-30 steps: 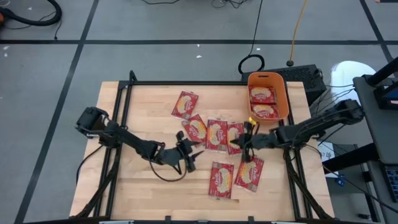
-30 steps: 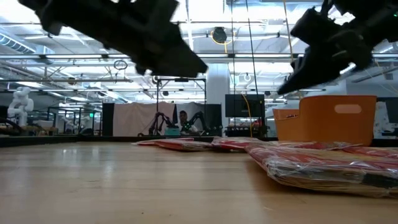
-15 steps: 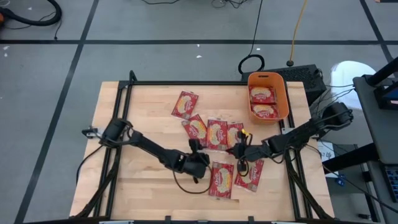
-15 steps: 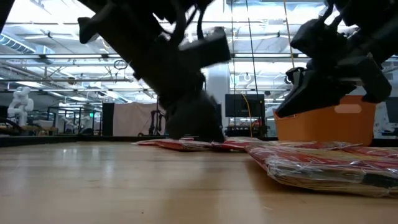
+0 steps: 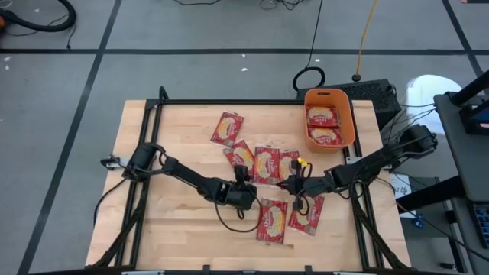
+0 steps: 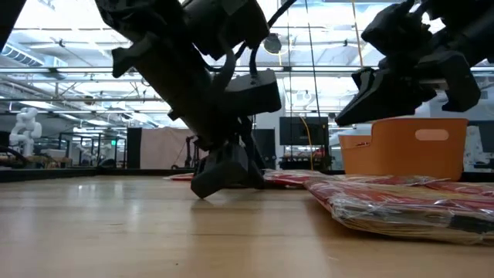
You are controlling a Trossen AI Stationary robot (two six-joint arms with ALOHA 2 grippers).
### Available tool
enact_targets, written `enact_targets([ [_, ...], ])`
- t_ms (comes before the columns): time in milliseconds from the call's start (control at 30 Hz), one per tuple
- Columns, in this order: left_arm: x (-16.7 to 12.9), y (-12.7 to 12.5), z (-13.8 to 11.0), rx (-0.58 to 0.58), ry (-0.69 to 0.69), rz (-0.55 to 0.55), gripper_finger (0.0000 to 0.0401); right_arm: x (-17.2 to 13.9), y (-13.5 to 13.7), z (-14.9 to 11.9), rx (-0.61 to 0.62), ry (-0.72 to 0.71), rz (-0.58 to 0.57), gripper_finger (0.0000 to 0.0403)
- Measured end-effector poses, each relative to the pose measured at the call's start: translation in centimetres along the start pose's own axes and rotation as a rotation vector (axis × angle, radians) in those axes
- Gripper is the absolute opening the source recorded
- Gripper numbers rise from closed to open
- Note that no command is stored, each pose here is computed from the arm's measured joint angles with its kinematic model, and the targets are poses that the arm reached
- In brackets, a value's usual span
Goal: Sort popcorn bags into baskets
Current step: Put the red popcorn bag into the orange container
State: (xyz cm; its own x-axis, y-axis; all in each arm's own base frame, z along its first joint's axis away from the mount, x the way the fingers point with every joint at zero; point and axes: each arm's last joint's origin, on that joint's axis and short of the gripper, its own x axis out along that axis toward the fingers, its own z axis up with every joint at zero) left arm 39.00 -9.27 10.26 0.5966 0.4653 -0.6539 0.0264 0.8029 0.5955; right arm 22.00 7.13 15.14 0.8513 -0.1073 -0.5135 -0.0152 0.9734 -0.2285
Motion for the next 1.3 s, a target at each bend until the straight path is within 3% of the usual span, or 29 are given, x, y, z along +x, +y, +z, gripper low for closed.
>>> enact_targets([
  [367,1.4,1.3,-0.4,0.084,-0.039,-0.061,0.0139,-0.2,-0.1,0.3,-0.023,-0.022,-0.001,0.0000],
  [667,1.9,1.8,-0.7,-0.003,-0.029,-0.086,0.0012,-0.2,-0.1,0.3,-0.037,-0.021,-0.005,0.0000],
  [800,1.9,1.8,-0.3,-0.112,-0.060,-0.032,0.0007,-0.2,-0.3,0.3,-0.035,-0.019,-0.011,0.0000],
  [1067,0.5,0.1,0.8,-0.156,-0.142,0.056,0.0003,-0.2,-0.3,-0.5,-0.066,0.058,-0.013,0.0000],
  [1300,-0.9,-1.2,1.4,-0.284,-0.184,0.104,0.0002,-0.3,-0.6,-1.5,-0.106,0.160,-0.085,0.0005],
])
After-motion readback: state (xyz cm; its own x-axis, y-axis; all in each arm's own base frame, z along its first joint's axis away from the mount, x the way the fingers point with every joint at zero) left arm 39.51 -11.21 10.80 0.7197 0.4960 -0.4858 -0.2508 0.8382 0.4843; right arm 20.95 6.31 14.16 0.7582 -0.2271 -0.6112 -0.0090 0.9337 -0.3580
